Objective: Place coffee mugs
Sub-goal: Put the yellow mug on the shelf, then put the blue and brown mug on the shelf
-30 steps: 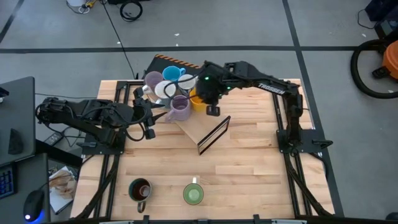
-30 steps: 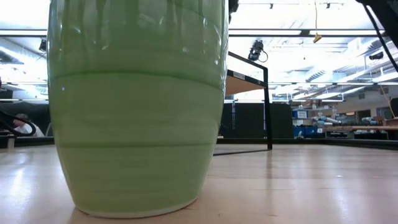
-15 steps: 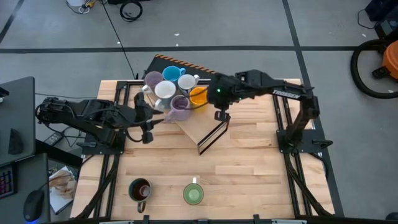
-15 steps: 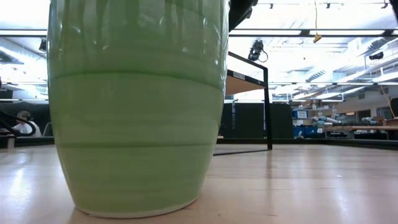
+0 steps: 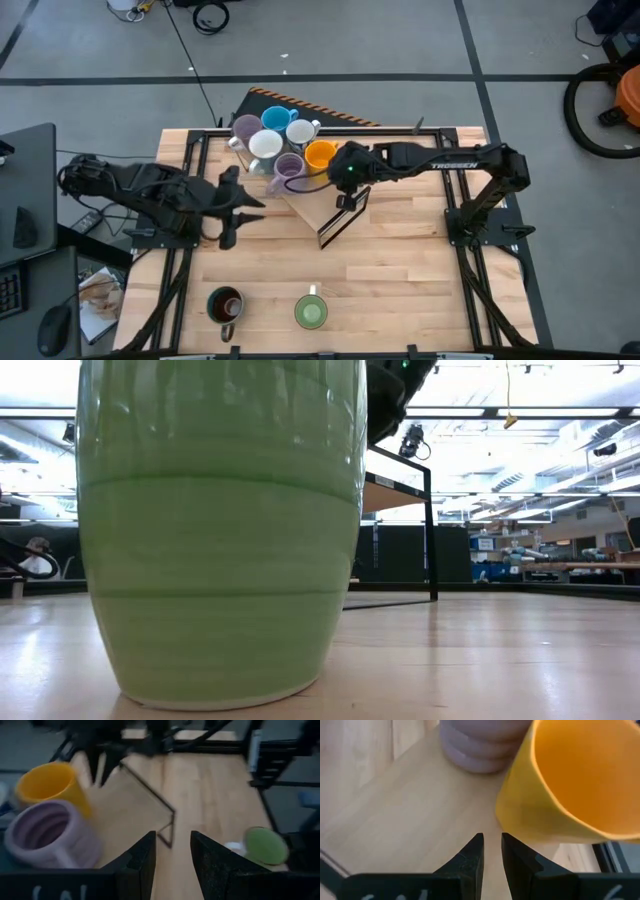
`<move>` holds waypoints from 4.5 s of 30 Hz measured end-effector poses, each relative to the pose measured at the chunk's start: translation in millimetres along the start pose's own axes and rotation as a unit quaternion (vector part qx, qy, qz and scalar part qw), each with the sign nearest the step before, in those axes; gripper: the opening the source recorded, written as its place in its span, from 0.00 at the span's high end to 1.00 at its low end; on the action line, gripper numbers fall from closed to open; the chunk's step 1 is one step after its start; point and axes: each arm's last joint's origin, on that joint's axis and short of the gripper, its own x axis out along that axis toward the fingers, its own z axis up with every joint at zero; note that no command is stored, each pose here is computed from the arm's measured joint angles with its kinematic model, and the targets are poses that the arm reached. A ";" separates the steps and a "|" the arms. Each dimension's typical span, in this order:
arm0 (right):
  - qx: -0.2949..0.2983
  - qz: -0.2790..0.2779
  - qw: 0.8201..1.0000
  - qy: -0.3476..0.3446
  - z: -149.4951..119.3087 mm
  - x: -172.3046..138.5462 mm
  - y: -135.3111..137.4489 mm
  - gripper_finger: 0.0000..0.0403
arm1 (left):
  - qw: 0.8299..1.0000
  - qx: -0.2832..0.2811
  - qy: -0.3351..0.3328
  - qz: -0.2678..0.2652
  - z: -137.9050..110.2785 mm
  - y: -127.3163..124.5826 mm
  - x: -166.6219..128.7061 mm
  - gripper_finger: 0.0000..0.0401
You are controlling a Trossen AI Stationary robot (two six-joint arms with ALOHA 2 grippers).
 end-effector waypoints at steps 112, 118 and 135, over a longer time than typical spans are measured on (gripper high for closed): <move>-0.065 -0.036 0.959 -0.273 -79.2 -73.9 -38.7 0.82 | 0.890 -0.147 0.418 0.104 -71.4 -131.4 116.9 0.90; -0.066 -0.028 0.962 -0.264 -81.6 -75.1 -35.4 0.82 | 0.928 -0.075 0.339 0.137 -13.2 -102.8 106.1 0.90; -0.063 0.019 0.966 -0.251 -87.1 -82.9 -15.3 0.82 | 0.954 0.011 0.280 0.109 40.4 -33.6 126.3 0.90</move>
